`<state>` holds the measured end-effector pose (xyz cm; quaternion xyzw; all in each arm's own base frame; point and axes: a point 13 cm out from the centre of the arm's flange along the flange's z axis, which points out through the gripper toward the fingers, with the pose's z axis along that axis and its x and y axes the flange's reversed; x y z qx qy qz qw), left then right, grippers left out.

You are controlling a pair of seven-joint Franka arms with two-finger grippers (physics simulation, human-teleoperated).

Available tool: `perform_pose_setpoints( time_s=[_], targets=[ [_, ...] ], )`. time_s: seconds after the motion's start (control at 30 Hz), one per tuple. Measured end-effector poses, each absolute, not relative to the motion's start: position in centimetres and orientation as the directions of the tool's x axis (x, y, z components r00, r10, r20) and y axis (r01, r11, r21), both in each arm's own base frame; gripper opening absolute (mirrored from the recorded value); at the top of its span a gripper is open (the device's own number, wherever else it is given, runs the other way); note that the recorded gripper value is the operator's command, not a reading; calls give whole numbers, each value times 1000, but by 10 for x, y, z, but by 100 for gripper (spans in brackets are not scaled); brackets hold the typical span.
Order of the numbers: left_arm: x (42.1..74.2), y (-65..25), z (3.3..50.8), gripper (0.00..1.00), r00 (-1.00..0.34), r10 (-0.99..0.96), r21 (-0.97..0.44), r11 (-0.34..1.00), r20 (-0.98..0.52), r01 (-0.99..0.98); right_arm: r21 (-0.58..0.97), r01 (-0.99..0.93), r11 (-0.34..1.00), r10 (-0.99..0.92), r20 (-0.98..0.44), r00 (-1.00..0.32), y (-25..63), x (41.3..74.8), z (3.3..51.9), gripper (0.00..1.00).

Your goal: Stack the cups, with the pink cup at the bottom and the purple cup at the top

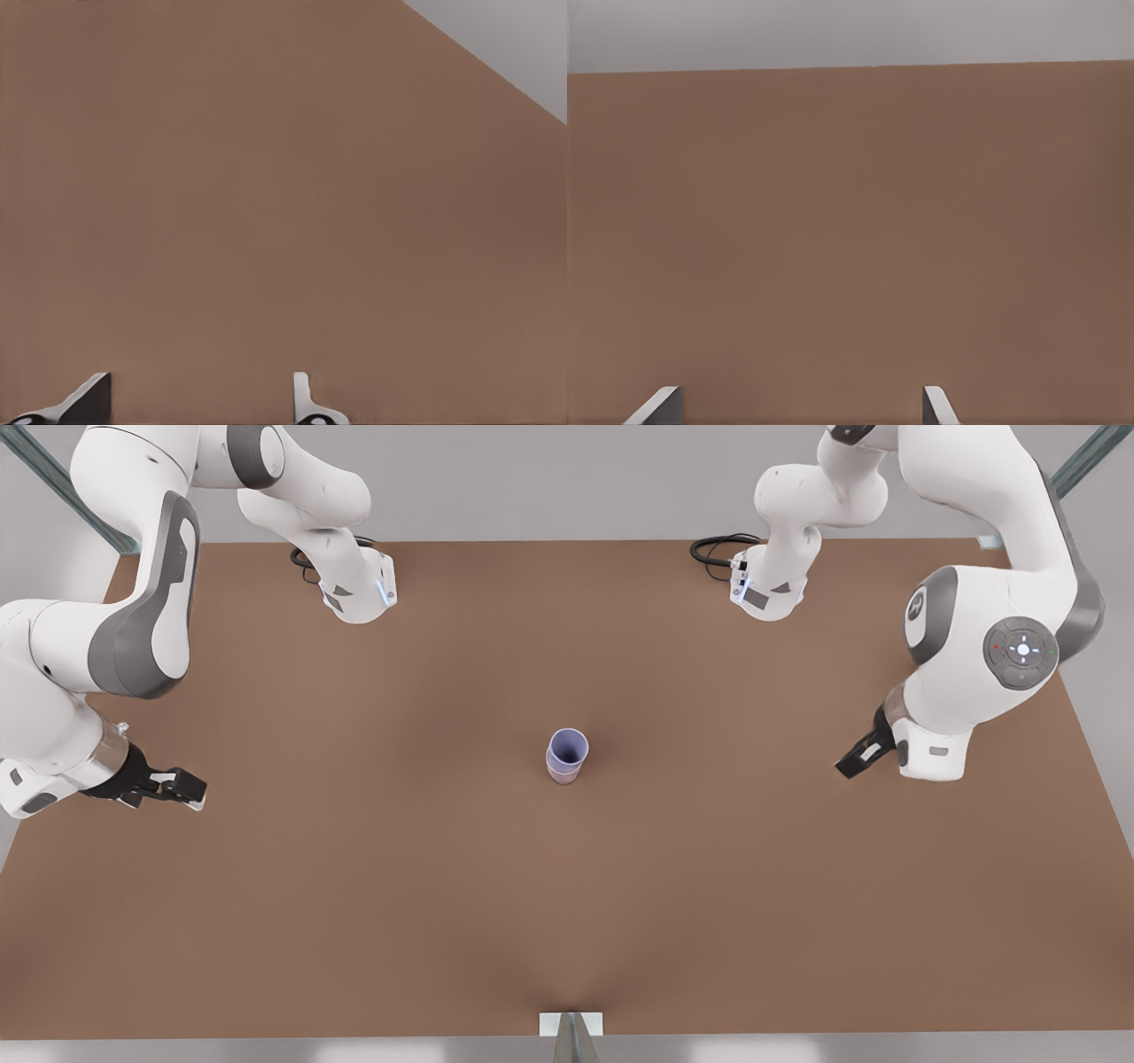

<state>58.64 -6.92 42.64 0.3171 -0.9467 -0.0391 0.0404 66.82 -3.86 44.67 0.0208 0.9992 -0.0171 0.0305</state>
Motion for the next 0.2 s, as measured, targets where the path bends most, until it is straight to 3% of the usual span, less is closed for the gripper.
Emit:
perform_pose_setpoints(
  time_s=[0.2],
  targets=[
    [579, -66, 418, 100, -907, -414, 124, 907, 82, -403, -32, 42, 999, 40, -64, -997, -38, 669, 447, 100]
  ],
)
